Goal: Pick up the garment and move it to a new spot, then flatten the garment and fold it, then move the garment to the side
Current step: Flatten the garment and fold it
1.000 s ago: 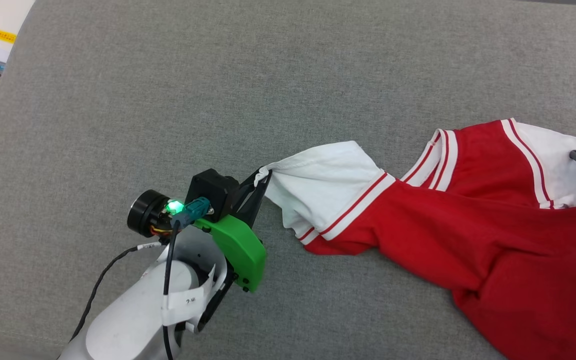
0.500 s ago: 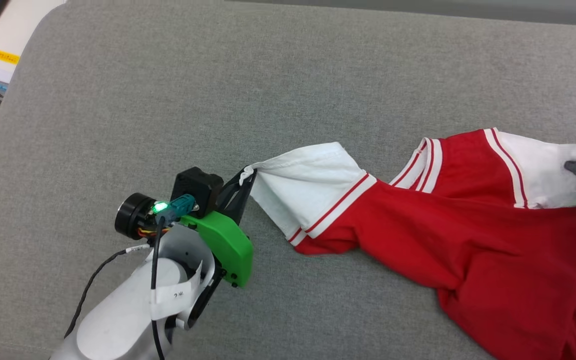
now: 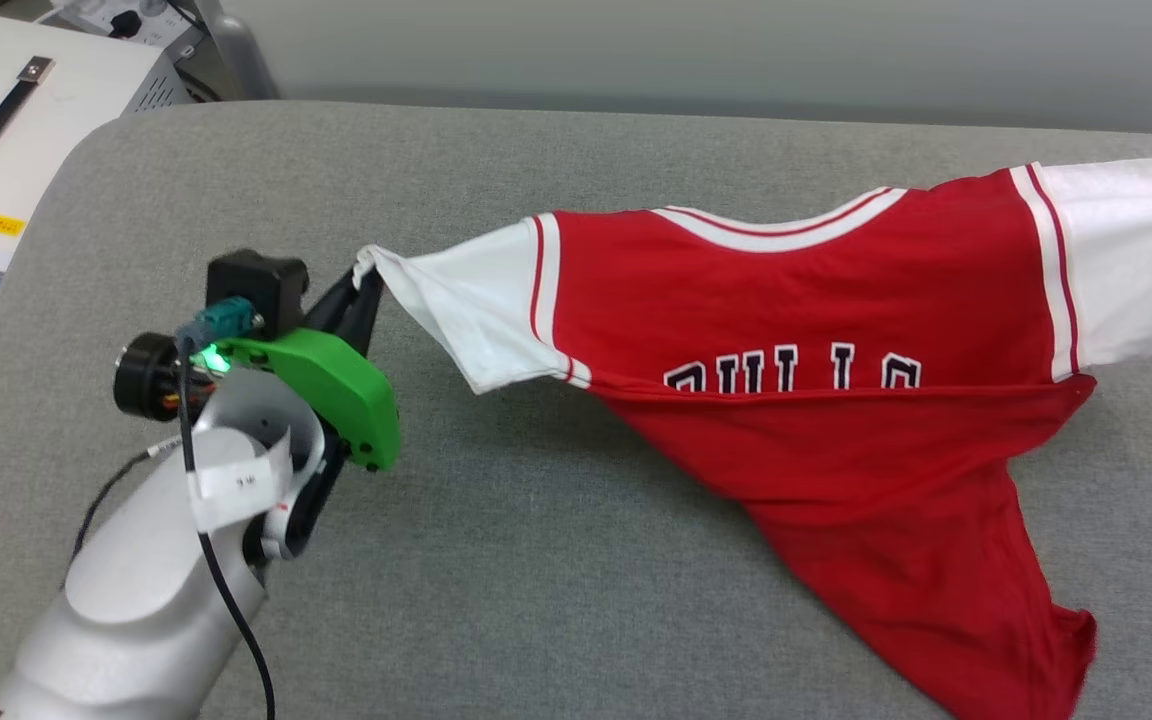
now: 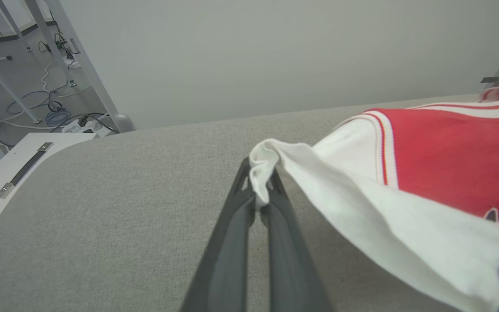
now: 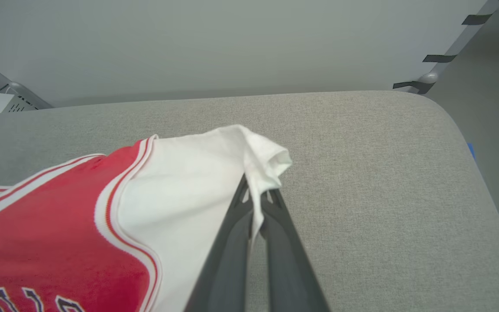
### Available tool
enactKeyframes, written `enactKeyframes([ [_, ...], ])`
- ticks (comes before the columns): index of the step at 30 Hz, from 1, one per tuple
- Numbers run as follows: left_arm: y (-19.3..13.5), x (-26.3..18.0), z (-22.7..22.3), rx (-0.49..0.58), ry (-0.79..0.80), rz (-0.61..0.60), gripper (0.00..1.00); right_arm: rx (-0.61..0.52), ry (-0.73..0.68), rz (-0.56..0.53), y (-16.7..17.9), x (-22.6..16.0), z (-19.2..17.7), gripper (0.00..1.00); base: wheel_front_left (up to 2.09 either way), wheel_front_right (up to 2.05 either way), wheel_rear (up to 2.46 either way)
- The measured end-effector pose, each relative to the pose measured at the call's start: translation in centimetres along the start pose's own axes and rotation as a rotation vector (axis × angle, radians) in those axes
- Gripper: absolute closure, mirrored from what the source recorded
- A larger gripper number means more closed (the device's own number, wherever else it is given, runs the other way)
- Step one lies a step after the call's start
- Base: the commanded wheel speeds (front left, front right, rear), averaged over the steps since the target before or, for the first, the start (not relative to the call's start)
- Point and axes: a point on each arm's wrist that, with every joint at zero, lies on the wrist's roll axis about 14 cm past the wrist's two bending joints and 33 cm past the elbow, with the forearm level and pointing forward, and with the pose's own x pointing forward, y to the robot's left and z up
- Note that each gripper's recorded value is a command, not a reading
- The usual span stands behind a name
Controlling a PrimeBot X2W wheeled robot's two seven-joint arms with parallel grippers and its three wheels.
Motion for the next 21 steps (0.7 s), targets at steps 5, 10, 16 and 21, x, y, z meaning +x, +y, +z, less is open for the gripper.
enactKeyframes([
  [5,1.6,2.3,5.5,0.031,-0.121,0.015,1.0,-0.006,-0.121,-0.011,-0.5,-1.7,2.6,1.0,0.0,0.0,0.0],
  [10,2.5,4.4,10.3,0.073,-0.209,0.023,1.0,-0.008,-0.21,-0.008,-0.1,-2.2,5.5,1.0,0.0,0.0,0.0],
  [16,4.2,7.2,16.1,0.109,-0.306,0.052,1.0,-0.021,-0.381,-0.013,0.4,-2.1,11.5,1.0,0.0,0.0,0.0],
  [21,5.0,9.6,18.8,0.125,-0.339,0.068,1.0,-0.02,-0.475,0.0,1.3,-1.3,15.3,1.0,0.0,0.0,0.0],
])
